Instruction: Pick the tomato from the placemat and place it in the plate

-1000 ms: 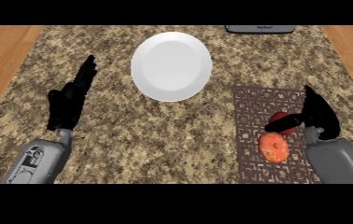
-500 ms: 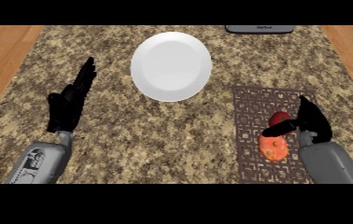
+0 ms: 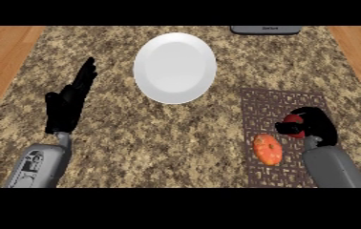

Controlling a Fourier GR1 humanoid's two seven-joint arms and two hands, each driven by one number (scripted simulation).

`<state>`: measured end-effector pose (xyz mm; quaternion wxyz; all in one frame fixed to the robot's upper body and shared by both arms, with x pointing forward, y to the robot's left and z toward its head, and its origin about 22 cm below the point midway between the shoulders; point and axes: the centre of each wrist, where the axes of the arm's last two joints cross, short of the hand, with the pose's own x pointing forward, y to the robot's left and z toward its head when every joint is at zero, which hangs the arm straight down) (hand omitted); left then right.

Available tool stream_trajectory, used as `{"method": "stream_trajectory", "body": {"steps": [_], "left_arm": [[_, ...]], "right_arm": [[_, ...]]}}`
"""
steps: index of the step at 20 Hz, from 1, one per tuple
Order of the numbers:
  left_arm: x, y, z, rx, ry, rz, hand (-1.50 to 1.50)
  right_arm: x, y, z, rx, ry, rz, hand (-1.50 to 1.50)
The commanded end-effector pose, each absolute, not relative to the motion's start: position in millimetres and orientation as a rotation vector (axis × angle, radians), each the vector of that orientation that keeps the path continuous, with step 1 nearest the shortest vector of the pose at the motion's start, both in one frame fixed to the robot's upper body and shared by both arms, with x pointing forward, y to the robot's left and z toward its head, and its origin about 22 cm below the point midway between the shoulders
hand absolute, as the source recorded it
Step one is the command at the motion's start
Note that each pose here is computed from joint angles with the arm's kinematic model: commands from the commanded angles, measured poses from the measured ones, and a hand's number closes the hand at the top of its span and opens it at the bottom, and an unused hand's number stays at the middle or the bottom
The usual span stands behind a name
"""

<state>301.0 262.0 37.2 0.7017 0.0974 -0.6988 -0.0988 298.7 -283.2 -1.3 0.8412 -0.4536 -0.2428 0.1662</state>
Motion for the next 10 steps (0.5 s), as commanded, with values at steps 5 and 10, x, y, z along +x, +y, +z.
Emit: {"method": "stream_trajectory", "body": {"steps": [5, 10], "left_arm": [[295, 248, 30, 0.224, -1.558, -0.227, 0.00], [301, 258, 40, 0.231, -1.576, -0.226, 0.00]], "right_arm": [[284, -296, -7, -1.032, -0.552, 0.344, 1.50], [290, -287, 2, -1.150, -0.618, 0.291, 1.50]]}}
